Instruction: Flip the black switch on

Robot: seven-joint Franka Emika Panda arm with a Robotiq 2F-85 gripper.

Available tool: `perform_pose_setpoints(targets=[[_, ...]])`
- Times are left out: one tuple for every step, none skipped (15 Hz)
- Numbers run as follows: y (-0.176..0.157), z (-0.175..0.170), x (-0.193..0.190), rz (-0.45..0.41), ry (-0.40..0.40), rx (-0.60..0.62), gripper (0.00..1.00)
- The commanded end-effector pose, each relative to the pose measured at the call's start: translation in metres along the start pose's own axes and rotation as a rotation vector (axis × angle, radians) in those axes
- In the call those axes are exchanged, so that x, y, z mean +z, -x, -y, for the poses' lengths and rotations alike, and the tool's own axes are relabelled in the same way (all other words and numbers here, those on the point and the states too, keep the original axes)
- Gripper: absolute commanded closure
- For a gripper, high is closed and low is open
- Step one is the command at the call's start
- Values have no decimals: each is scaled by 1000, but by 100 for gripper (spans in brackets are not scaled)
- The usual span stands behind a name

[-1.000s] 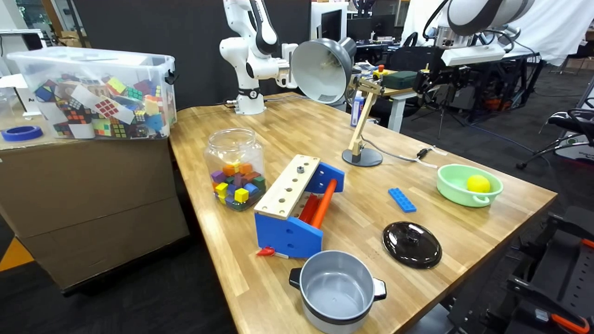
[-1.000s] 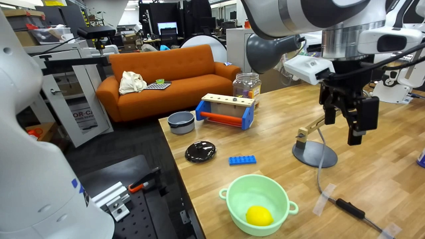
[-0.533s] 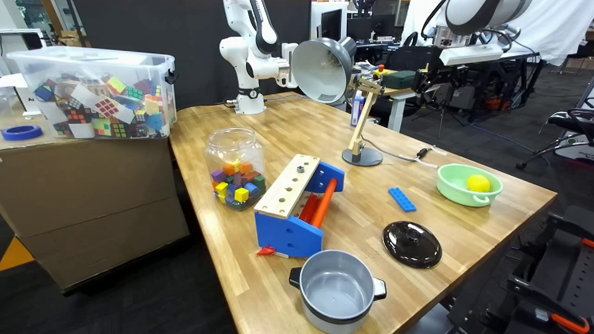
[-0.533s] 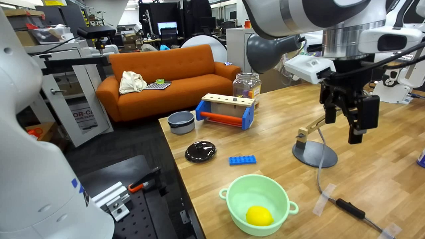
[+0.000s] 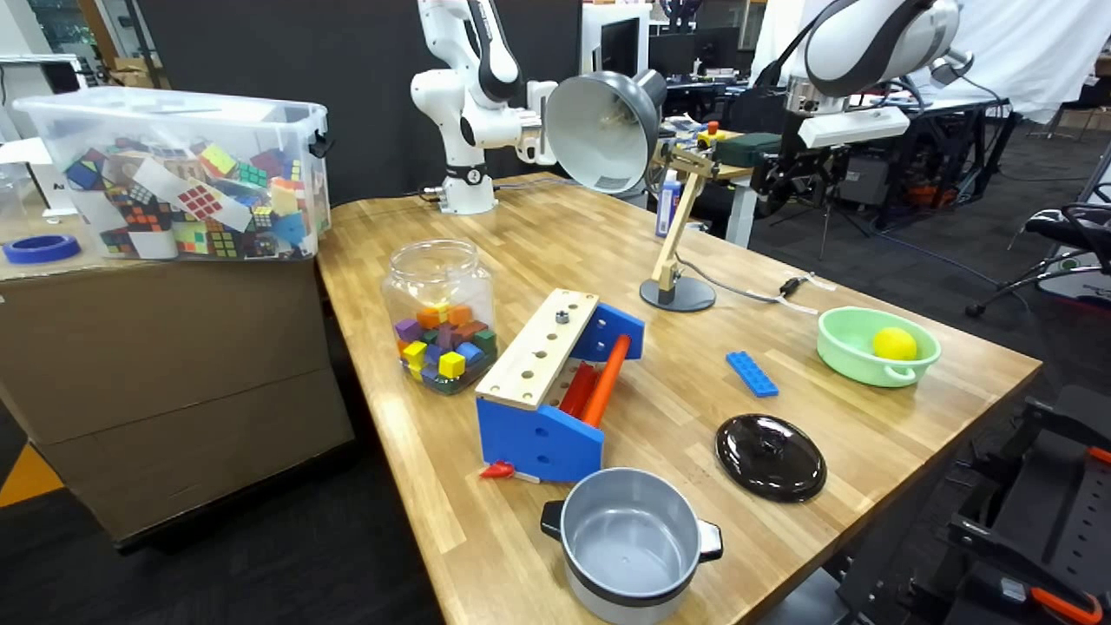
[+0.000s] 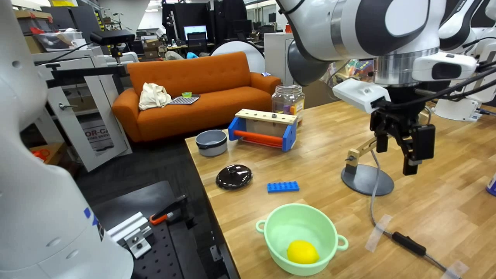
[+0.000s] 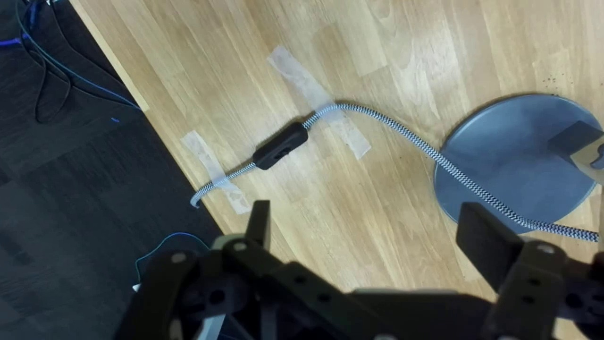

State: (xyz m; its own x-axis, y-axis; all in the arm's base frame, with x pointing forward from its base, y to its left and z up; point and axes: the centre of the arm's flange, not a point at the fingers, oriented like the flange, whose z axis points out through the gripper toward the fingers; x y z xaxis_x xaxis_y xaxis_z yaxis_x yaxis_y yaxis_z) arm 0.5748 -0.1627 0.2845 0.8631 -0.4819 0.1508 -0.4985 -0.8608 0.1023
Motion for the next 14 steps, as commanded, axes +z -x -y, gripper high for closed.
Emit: perform_pose_setpoints(targets=[[-26,10,22,6,14,-107,0],[-30,10,29,10,25,-152,0],[-32,10,36,19,32,-197,0],[-36,8,43,21,51,-231,0],[-40,4,49,25,62,-263,0],[-45,-1,54,31,76,-293,0],[-48,-7,58,37,87,-319,0],[-34,-2,55,25,63,-257,0],[-36,-5,58,27,67,-260,0],[-35,-4,60,29,68,-260,0],[-35,-2,59,28,67,-261,0],[-35,0,59,27,66,-264,0],[-34,1,59,27,66,-264,0],[-34,0,59,27,66,-264,0]])
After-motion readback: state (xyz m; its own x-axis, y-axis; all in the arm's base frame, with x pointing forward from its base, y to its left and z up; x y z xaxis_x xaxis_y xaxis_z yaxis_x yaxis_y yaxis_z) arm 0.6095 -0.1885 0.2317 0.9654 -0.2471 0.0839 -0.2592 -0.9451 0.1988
